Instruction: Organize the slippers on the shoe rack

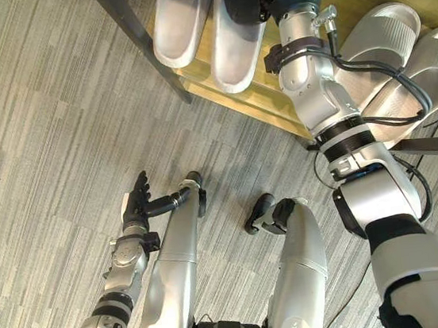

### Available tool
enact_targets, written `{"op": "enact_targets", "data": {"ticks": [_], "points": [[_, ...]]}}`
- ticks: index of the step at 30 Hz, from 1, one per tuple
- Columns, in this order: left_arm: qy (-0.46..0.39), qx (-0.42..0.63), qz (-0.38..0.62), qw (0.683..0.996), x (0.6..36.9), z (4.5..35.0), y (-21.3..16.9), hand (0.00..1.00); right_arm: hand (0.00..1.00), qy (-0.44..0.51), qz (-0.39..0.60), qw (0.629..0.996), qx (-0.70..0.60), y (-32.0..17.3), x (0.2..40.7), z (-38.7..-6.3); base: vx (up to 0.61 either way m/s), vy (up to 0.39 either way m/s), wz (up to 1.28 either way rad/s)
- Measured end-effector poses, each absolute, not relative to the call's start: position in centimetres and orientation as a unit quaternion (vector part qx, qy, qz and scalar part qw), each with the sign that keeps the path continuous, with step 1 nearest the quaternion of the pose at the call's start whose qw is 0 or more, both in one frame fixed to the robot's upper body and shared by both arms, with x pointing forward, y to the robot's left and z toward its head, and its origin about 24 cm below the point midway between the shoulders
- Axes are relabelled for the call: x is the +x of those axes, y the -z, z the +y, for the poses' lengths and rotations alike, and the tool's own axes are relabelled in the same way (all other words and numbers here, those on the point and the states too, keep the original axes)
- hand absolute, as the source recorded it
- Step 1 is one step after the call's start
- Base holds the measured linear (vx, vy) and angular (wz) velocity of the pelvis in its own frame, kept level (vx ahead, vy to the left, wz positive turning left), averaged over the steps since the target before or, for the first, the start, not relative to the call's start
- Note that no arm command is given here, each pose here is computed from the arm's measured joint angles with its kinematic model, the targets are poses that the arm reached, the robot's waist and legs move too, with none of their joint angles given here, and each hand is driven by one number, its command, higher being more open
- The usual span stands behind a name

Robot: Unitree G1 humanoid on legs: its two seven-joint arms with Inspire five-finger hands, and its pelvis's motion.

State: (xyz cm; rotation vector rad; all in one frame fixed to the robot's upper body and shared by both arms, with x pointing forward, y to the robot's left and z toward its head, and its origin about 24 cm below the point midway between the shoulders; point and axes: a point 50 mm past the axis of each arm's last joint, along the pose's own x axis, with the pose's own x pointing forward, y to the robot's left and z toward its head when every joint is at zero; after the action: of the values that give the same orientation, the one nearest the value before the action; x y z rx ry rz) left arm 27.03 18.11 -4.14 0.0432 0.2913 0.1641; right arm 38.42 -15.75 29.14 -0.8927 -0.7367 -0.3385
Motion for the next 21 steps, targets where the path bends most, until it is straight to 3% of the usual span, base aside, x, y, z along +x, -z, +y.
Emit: {"op": "enact_targets", "data": {"ticks": [15, 21], "points": [[-0.092, 0.029, 0.161, 0.982, 26.8, 18.5, 4.5, 1.00, 1.00, 0.136, -0.310, 0.848, -0.406, -26.3, 38.4, -16.3, -0.01, 0.040, -0.02], [-0.099, 0.036, 0.174, 0.979, 26.5, 19.1, 4.8, 1.00, 1.00, 0.111, -0.339, 0.869, -0.344, -23.6, 35.5, -15.0, 0.00, 0.020, -0.05]]}}
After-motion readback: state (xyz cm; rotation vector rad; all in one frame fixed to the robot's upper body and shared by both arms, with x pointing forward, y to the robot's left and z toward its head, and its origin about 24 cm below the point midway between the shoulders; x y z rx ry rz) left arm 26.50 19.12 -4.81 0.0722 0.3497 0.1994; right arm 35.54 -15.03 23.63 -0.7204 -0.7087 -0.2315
